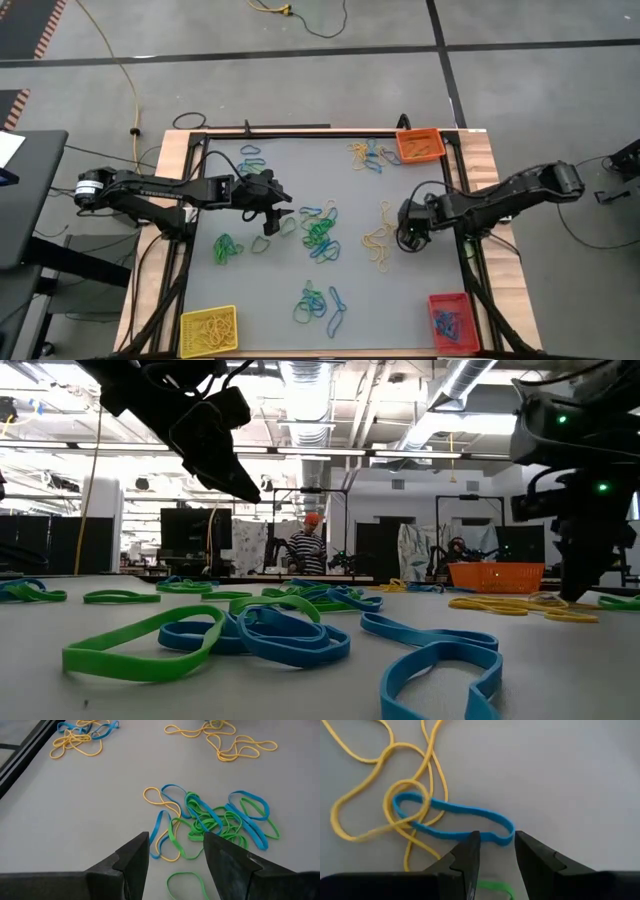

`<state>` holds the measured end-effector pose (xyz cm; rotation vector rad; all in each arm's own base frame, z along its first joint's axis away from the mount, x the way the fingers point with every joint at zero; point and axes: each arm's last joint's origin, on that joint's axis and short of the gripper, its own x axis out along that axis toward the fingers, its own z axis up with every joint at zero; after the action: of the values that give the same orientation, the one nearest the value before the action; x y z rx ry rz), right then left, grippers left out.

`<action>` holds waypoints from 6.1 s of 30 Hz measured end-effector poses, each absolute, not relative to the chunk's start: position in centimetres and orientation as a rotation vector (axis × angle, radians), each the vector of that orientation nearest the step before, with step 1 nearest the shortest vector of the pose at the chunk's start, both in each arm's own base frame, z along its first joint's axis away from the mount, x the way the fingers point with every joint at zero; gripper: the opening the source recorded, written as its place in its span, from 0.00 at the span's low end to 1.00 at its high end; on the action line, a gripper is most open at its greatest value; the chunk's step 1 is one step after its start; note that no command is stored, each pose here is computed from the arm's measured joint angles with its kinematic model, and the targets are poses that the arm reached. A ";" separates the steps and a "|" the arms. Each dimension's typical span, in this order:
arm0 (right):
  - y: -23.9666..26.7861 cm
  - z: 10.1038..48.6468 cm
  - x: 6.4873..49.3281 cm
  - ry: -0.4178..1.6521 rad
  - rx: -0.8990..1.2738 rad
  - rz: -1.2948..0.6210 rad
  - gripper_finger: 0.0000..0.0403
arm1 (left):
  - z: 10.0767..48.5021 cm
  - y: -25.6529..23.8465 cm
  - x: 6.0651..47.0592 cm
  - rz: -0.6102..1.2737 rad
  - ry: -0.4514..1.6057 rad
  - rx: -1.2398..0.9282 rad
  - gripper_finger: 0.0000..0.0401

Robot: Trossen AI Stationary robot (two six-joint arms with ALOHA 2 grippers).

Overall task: Sort rubber bands into baskets
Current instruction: Put the blue rubber band into the red bin

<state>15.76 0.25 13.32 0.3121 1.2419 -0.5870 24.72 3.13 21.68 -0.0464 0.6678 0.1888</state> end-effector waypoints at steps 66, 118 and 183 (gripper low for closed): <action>17.5 24.2 5.6 1.133 0.601 0.107 0.05 | 21.7 3.1 24.7 0.189 0.668 -0.046 0.44; 19.8 22.0 4.9 1.405 0.468 -0.181 0.07 | 21.7 3.1 24.7 0.189 0.668 -0.046 0.44; 3.8 20.4 22.1 0.922 0.043 -0.761 0.55 | 21.7 3.1 24.7 0.189 0.668 -0.046 0.44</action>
<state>22.13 3.81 20.41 0.0434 0.9221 -0.7612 24.71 3.13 21.67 -0.0464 0.6680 0.1890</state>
